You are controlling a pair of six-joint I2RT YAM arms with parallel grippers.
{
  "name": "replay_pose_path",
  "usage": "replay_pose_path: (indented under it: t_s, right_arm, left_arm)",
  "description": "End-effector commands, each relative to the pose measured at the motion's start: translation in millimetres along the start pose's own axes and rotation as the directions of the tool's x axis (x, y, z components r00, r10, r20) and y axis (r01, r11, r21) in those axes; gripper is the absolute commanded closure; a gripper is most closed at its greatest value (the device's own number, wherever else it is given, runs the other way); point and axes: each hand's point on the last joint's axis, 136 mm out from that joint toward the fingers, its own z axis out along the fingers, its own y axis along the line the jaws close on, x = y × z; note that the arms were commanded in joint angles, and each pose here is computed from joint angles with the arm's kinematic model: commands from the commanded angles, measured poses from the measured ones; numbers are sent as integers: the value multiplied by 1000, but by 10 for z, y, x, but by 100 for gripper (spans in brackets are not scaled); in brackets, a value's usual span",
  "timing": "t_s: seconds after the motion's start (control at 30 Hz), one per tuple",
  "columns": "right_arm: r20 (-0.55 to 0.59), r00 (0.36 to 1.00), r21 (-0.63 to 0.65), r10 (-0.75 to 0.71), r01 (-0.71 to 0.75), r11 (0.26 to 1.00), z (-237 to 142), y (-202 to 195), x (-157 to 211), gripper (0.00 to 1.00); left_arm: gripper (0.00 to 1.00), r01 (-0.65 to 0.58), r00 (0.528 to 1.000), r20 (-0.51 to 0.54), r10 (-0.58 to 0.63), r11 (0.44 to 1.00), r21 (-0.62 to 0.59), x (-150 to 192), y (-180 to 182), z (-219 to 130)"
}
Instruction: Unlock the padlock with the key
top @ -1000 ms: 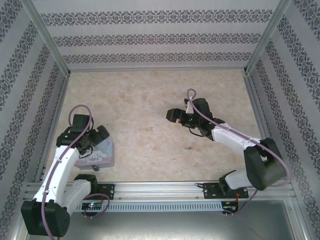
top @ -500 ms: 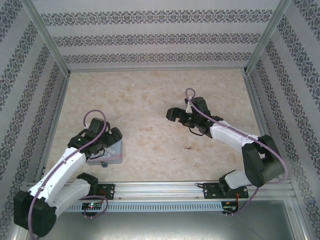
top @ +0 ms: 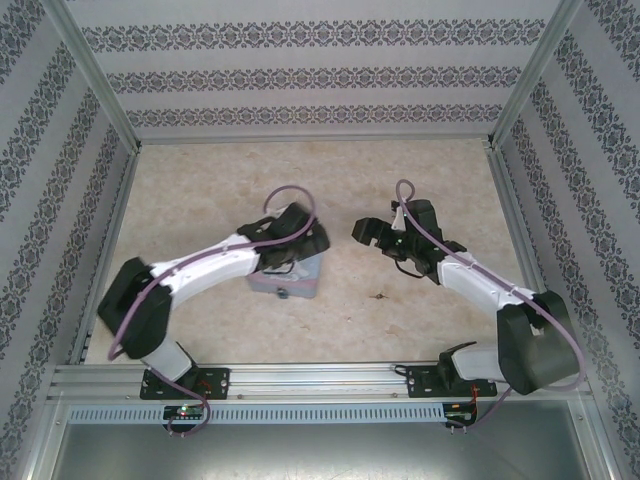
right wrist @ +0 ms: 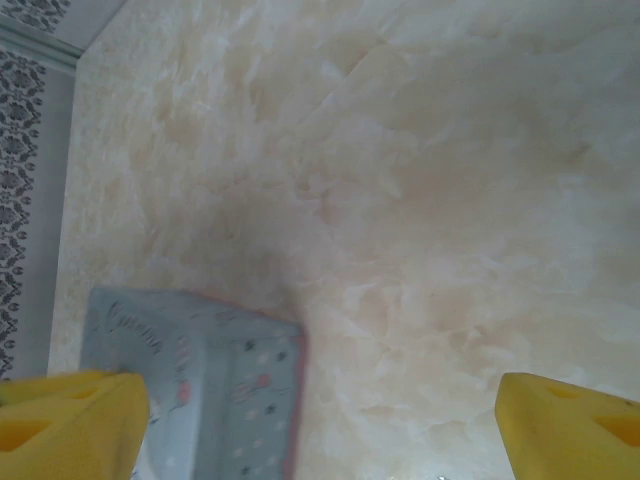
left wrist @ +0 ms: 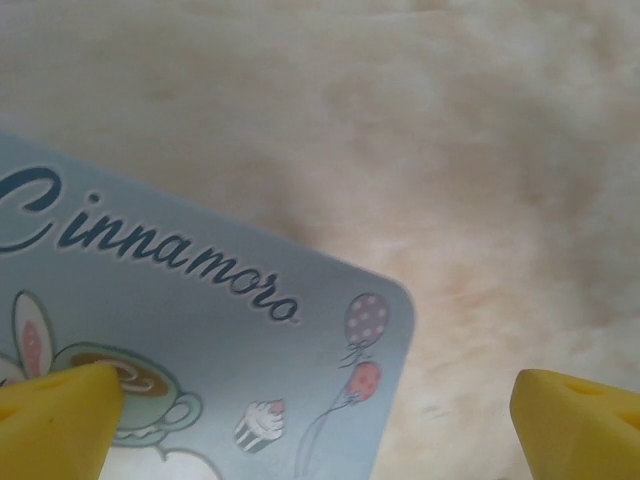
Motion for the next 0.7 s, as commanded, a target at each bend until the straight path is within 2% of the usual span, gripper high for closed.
replay_pose_path:
  t_s: [0.0, 0.13, 0.33, 0.5, 0.67]
  right_arm:
    - [-13, 1000, 3, 17, -17, 1000, -114, -64, 87, 11]
    - [-17, 999, 8, 33, -33, 999, -200, -120, 172, 13]
    - [-53, 997, -13, 62, -62, 998, -148, -90, 307, 26]
    - [-75, 995, -10, 64, -65, 998, -8, -23, 341, 33]
    - [-111, 991, -20, 70, -72, 997, 173, 73, 322, 39]
  left_arm:
    - [1, -28, 999, 48, 25, 998, 64, -250, -411, -109]
    - [1, -69, 991, 113, 65, 997, 39, -508, -430, -269]
    - [1, -47, 986, 156, 49, 999, -18, -698, 48, -387]
    - [1, -17, 985, 171, 17, 1000, 0, -723, 441, -400]
    - [1, -49, 986, 161, 39, 997, 60, -612, 570, -382]
